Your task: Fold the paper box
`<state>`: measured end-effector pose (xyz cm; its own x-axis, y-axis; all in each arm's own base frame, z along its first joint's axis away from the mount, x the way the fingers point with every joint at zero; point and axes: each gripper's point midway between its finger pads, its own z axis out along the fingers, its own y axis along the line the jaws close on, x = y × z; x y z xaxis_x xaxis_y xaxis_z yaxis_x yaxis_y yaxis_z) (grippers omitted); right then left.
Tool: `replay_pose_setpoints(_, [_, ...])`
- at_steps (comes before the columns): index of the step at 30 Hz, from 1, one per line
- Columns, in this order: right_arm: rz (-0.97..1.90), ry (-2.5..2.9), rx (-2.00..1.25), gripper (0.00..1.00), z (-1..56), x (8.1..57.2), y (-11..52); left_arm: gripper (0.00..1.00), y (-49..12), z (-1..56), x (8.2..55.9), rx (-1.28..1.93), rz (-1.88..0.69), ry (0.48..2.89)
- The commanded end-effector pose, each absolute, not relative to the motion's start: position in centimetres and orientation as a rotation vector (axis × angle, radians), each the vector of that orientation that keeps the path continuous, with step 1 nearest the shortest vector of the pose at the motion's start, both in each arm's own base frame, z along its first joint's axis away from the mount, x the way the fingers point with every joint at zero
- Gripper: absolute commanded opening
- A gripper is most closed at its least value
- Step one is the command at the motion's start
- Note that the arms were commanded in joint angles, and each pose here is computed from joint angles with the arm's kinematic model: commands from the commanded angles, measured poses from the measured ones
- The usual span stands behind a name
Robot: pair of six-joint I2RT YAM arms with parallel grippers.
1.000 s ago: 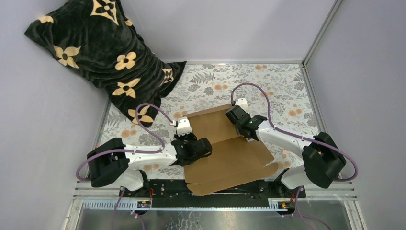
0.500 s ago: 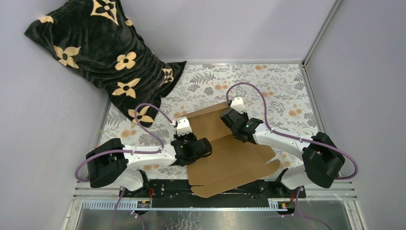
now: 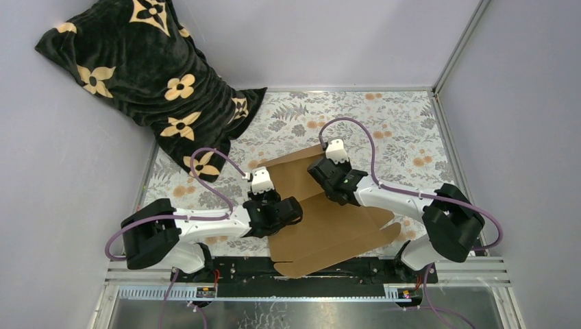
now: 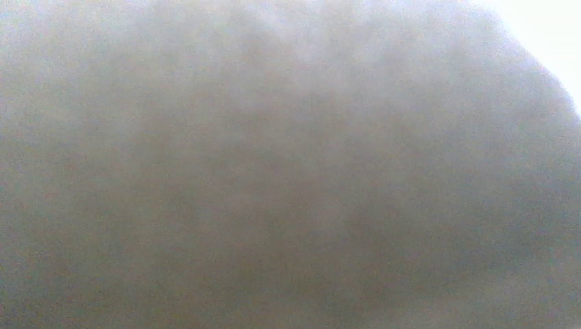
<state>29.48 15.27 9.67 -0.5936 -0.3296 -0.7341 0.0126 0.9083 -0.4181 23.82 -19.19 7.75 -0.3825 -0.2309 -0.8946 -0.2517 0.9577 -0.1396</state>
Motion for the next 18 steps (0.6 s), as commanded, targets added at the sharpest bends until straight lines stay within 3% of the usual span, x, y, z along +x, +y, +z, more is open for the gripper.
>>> replay_pose_setpoints(1, [-0.763, 2.112, -0.300, 0.01, 10.7, 28.3, 10.6, 0.26, -17.2, 8.6, 23.9, -0.346, 0.098, 1.915])
replay_pose_setpoints(18, [-0.287, 2.153, -0.287, 0.38, 10.0, 26.5, 13.6, 0.26, -16.9, 8.5, 23.6, -0.353, 0.089, 1.920])
